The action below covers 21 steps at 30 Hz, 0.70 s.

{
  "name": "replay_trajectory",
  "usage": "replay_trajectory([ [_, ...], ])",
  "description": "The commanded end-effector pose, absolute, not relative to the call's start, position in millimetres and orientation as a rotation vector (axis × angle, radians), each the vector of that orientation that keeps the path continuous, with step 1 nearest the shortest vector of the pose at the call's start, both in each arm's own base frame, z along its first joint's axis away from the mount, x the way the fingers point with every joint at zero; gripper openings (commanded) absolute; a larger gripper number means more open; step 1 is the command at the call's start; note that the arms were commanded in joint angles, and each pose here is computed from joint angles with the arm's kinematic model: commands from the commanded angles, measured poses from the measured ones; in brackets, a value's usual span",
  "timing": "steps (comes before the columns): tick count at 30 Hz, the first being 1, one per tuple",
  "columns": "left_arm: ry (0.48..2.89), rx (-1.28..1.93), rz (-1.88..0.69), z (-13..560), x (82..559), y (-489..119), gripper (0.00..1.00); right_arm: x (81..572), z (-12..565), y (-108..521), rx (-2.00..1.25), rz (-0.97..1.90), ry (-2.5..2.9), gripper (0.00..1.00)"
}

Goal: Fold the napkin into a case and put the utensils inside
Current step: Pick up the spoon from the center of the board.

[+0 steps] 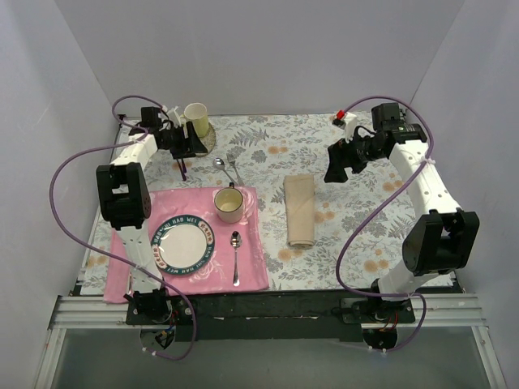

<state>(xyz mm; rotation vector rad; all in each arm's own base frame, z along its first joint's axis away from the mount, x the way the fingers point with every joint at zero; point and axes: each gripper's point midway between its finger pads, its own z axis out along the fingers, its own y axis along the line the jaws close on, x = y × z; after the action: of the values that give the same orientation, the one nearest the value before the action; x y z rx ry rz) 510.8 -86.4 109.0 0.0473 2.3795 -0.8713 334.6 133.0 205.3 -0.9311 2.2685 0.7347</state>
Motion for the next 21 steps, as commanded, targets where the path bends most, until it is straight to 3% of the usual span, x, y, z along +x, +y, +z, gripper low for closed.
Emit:
replay_trajectory([
  [1, 2.295, 0.07, -0.851, 108.0, 523.8, -87.9, 0.62, 331.0, 223.7, 134.9, -0.904, 0.764, 2.264, 0.99],
  [11, 2.355, 0.034, -0.895, 56.8, 526.2, -98.2, 0.48, 333.4, 227.8, 127.2, -0.854, 0.694, 2.294, 0.99],
  [21, 2.396, 0.018, -0.983, 29.8, 521.8, -116.0, 0.43, 337.7, 230.3, 124.1, -0.835, 0.666, 2.309, 0.99],
])
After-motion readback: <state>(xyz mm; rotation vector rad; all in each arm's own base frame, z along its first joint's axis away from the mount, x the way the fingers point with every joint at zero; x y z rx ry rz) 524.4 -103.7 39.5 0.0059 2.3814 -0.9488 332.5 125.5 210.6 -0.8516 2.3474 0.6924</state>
